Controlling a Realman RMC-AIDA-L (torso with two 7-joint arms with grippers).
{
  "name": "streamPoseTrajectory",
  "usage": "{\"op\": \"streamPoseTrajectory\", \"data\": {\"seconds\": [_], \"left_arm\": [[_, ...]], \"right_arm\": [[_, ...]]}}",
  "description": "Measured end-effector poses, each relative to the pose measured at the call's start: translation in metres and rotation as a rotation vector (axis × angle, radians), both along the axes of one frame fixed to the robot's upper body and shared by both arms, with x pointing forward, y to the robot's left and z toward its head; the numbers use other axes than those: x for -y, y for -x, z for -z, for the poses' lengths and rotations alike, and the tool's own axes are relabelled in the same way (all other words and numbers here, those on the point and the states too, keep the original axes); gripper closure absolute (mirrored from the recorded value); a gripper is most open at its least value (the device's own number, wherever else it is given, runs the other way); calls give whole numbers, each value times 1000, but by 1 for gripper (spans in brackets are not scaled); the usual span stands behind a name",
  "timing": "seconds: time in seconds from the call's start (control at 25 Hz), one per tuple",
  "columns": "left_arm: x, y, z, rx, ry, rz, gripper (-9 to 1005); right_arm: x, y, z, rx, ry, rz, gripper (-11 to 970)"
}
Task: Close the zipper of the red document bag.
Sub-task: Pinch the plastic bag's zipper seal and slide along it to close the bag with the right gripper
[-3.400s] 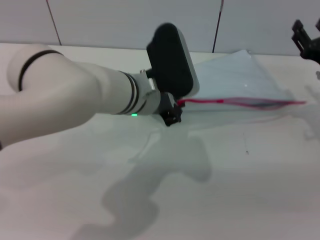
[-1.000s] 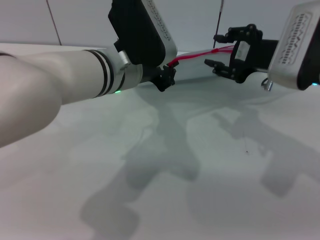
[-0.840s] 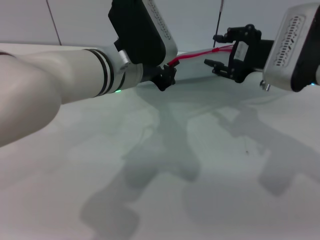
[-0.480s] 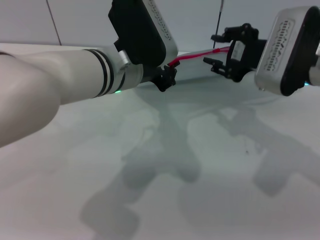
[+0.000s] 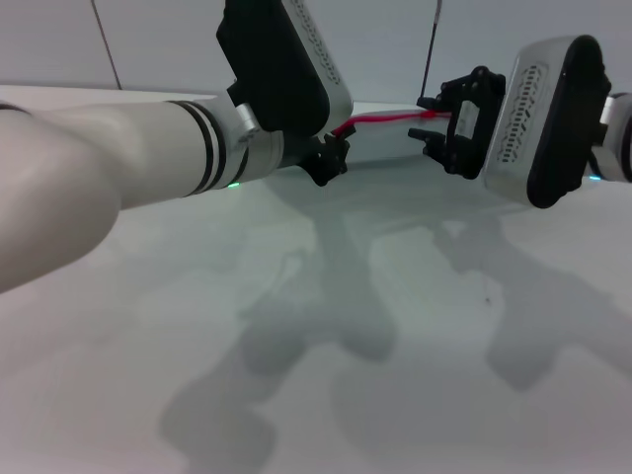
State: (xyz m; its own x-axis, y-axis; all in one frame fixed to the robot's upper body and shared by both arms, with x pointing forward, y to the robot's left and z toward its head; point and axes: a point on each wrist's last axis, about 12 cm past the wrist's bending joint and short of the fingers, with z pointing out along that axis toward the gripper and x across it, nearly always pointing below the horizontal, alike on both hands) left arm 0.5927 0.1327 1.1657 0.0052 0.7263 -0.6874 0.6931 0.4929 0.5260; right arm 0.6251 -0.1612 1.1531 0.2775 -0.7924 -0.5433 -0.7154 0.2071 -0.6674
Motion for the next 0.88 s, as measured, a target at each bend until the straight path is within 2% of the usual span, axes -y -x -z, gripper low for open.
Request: {"op": "streamPoseTrajectory", "data": {"seconds": [0.28,0.64,0.88], "left_arm": [[-2,-1,1,-2,-2,-5,937],[-1,0,0,1,0,-3,937],[-1,0,0,1,1,-4,936]], "right_arm": [[-3,4,-9,35,-14,-9,699],[-2,6,-13,41,-29,-4,692],[-2,6,-12,40,-11,-6,731]]}}
